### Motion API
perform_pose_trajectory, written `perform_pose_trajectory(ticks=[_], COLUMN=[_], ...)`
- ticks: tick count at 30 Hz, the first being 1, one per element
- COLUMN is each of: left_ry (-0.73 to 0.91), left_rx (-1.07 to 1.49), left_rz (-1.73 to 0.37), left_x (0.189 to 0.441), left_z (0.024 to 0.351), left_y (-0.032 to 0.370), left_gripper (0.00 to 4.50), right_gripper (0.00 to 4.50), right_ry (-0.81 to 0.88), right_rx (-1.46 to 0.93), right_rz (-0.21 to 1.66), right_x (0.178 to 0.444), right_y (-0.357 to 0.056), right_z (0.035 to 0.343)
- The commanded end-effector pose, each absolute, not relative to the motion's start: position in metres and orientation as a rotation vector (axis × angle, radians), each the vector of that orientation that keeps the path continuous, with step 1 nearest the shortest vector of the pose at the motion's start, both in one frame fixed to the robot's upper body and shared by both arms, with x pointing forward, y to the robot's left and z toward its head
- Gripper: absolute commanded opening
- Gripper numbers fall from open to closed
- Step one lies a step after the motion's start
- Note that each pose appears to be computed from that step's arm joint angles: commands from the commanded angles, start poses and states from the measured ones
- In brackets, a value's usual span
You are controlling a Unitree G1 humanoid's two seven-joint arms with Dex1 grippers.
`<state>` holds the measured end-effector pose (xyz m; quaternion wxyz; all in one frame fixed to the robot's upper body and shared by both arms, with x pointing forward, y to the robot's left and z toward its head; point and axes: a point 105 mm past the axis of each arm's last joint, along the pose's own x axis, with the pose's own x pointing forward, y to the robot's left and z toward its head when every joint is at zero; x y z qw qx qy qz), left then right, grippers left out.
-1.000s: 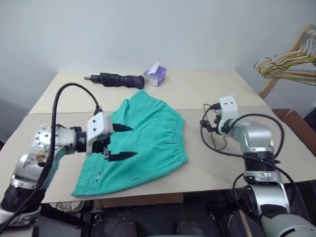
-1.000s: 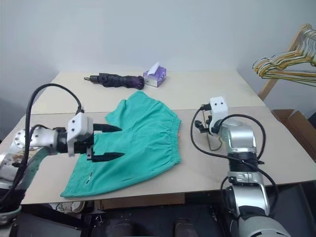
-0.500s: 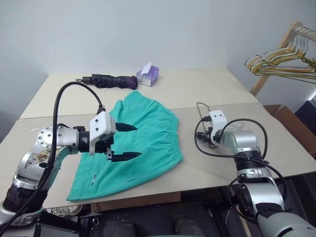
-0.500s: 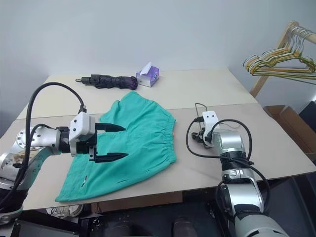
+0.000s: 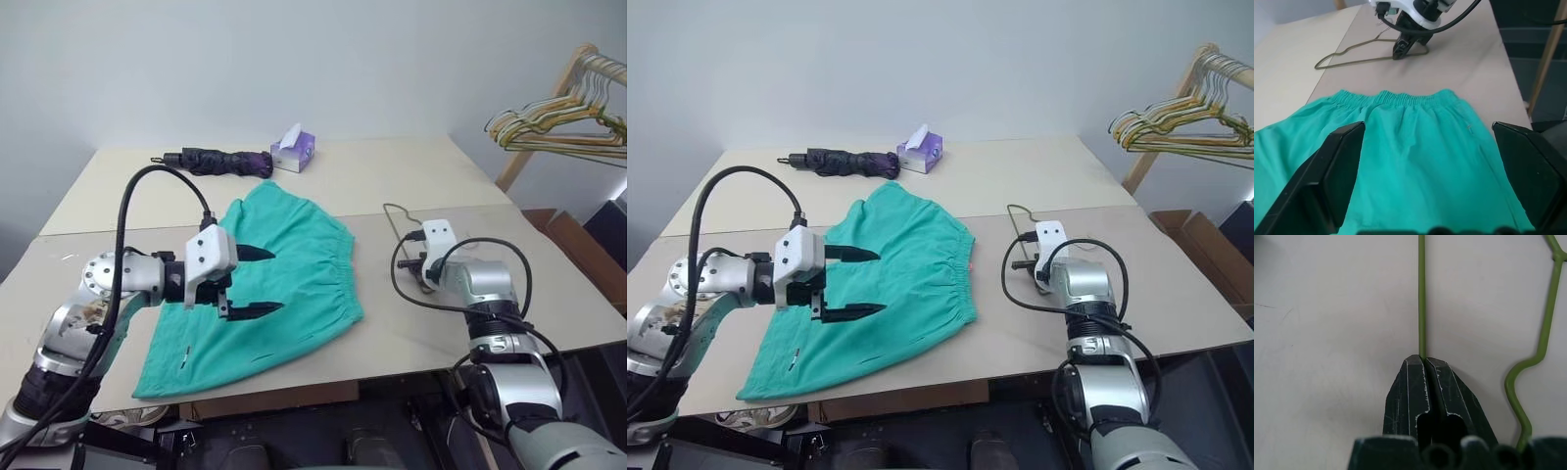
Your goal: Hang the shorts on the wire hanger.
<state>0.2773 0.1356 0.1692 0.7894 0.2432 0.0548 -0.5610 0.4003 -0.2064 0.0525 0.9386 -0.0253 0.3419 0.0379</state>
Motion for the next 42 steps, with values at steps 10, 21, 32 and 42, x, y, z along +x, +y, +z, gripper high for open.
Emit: perform_pose_trajectory(ticks=[10,21,32,42], left_ry=[0.110,-0.024,-0.052,-0.043], left_rx=[-0.307,-0.880,-0.867,-0.848], left_rz=[-0.926,-0.712,-0.707,-0.704], left_x=[0.331,0.356,0.360,0.363], left_z=[0.201,0.232,0.236,0.232], left_y=[0.110,0.104,0.106,0.099], left_gripper=[4.50,4.50,3.25,0.06], right_gripper=[0.01,0.01,0.00,0.00], right_ry=[0.167,-0.275,-0.303,-0.294], right_rx=[-0.340,-0.513,-0.589,-0.548], right_rz=[0.252,0.642,0.769,0.732], right_x=[0.394,0.328,0.318,0.322], right_y=[-0.162,-0.086,-0.071,-0.073], right_z=[0.145,0.190,0.184,0.185])
